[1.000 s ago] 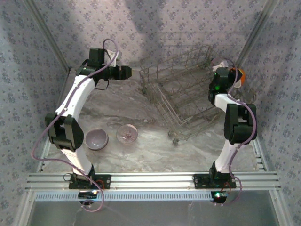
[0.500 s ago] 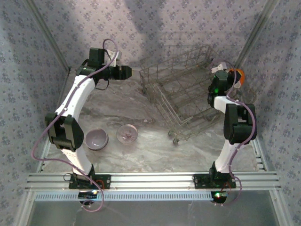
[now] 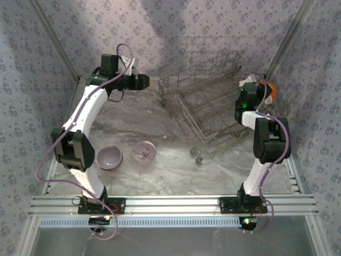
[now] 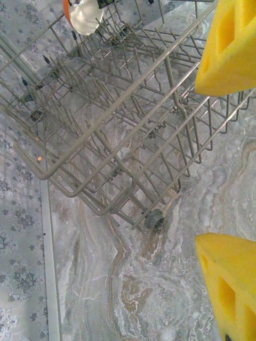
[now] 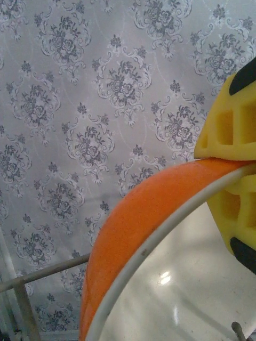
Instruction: Load the bowls into the dish rack
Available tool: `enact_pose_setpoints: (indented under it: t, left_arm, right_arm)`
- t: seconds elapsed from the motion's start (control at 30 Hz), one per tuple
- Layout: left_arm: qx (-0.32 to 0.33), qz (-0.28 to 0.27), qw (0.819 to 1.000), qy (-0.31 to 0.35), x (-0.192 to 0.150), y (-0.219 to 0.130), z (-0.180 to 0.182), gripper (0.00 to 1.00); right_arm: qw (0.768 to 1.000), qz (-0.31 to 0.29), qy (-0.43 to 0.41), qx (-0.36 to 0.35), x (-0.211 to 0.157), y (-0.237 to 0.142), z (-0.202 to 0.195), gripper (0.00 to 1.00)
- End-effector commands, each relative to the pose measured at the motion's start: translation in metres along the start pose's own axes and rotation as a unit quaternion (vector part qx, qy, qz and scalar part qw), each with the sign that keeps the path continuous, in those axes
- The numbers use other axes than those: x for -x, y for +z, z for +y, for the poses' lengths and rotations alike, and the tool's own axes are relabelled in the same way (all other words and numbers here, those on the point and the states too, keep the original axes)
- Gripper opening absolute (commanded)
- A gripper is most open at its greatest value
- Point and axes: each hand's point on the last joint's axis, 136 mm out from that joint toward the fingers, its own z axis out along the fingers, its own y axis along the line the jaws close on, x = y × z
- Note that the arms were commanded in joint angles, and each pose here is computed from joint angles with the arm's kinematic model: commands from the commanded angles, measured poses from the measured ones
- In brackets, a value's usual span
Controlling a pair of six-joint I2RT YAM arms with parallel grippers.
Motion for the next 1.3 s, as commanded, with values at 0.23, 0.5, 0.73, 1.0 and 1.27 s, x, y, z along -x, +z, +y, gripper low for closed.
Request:
enact_pose_setpoints:
  t: [0.23,0.5,0.73,1.0,1.27]
  left_arm:
    - [-0.029,-0.020,0.999,0.002,0.012,-0.006,-0.014,0.69]
    - [-0.035,-0.012,0.999,0.002,0.009,-0.002,-0.017,0.69]
    - [-0.034,-0.015,0.999,0.006,0.010,-0.006,-0.019,0.69]
    - [-0.033,-0.019,0.999,0.010,0.013,-0.008,-0.020,0.69]
    - [-0.033,-0.022,0.999,0.013,0.015,-0.010,-0.021,0.69]
  right_arm:
    - [0.998,0.047,-0.016,0.025,-0.006,0.016,0.010,0.00]
    - [0.998,0.061,-0.002,0.033,0.001,0.018,0.002,0.00]
    - [0.998,0.058,-0.012,0.033,0.003,0.019,0.006,0.00]
    - [0.999,0.044,-0.002,0.012,0.016,0.013,-0.018,0.00]
    - [0.999,0.042,0.002,-0.012,0.026,0.015,-0.042,0.00]
